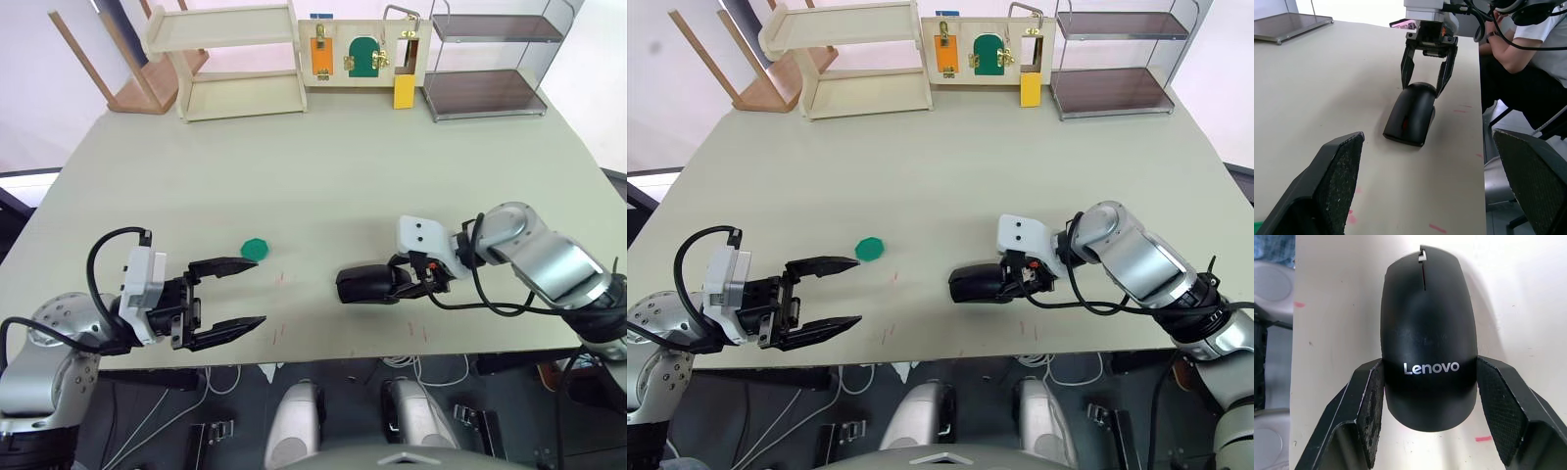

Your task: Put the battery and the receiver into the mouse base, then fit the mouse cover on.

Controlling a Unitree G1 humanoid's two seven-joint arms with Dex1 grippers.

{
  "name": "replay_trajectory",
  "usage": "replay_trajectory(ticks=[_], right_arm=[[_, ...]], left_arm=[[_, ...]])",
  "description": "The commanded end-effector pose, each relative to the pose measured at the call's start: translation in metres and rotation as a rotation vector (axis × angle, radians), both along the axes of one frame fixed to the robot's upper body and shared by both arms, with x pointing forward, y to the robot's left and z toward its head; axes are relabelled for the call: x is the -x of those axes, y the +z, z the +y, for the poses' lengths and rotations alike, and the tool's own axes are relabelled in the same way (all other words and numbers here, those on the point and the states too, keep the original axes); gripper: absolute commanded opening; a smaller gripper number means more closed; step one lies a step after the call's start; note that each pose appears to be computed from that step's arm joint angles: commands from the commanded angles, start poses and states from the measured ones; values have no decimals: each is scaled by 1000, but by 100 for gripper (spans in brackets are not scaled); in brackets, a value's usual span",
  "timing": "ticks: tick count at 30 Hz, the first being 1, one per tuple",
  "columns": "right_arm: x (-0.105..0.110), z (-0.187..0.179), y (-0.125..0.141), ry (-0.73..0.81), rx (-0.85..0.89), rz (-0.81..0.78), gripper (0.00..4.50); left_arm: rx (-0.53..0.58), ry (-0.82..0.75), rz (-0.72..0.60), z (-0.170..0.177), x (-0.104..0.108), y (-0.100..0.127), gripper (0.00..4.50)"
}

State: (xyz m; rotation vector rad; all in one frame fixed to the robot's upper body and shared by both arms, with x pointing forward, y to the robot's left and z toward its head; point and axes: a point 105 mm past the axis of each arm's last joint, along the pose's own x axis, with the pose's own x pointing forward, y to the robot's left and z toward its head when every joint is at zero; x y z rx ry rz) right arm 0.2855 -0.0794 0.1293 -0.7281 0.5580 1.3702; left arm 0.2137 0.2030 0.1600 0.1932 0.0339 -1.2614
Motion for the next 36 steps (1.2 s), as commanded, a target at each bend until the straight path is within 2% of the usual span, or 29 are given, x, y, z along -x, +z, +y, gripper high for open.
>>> replay_trajectory(ticks=[1, 36], right_arm=[[-3, -2, 3, 4, 18, -26, 230], [-3, 5, -1, 2, 63, -53, 230]], left_arm=[[-10, -8, -34, -1, 1, 4, 450], [-14, -13, -39, 0, 0, 2, 450]])
